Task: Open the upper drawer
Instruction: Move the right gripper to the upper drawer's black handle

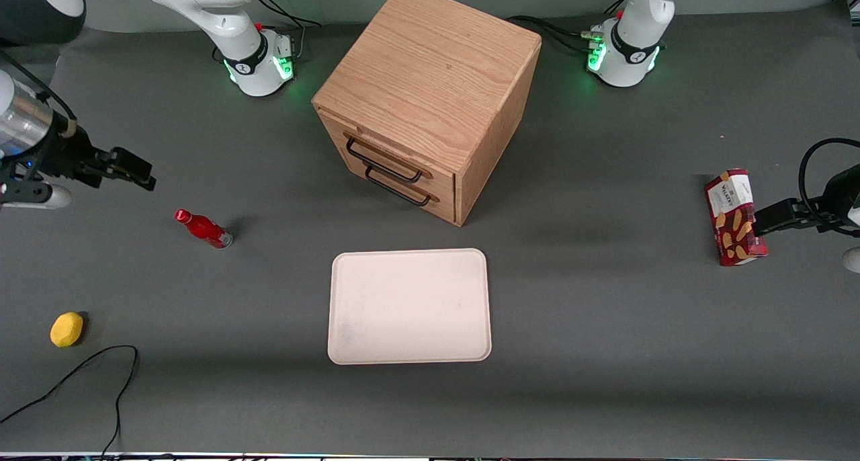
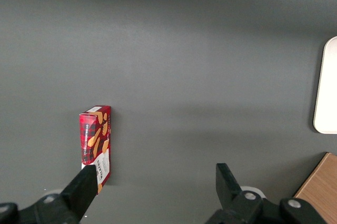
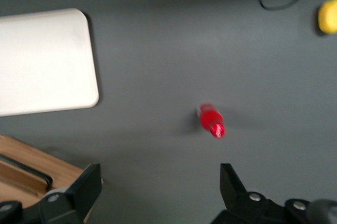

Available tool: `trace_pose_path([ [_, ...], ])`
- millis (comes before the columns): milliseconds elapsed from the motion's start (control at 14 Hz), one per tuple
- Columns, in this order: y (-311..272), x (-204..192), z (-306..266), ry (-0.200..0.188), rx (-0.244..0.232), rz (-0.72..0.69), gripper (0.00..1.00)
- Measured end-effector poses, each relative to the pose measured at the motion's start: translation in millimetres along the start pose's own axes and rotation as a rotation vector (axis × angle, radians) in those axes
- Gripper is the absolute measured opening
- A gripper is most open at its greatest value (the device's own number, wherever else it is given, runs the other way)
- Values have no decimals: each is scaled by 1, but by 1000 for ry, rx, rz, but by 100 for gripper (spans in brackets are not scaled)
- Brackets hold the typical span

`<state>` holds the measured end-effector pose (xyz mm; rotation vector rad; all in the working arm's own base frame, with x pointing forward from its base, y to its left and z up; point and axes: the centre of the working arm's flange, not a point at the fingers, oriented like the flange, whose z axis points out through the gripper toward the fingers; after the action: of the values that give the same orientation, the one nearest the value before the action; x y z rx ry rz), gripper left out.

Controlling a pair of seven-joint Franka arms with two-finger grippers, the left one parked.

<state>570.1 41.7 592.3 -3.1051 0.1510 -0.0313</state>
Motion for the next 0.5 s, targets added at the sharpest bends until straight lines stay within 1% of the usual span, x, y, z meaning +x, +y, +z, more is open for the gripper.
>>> trace_pose_path([
  [143,-23,15,21,15,63,-22,100],
  [286,-72,14,34,23,82,-103,100],
  [500,-155,-15,41,10,94,-260,100],
])
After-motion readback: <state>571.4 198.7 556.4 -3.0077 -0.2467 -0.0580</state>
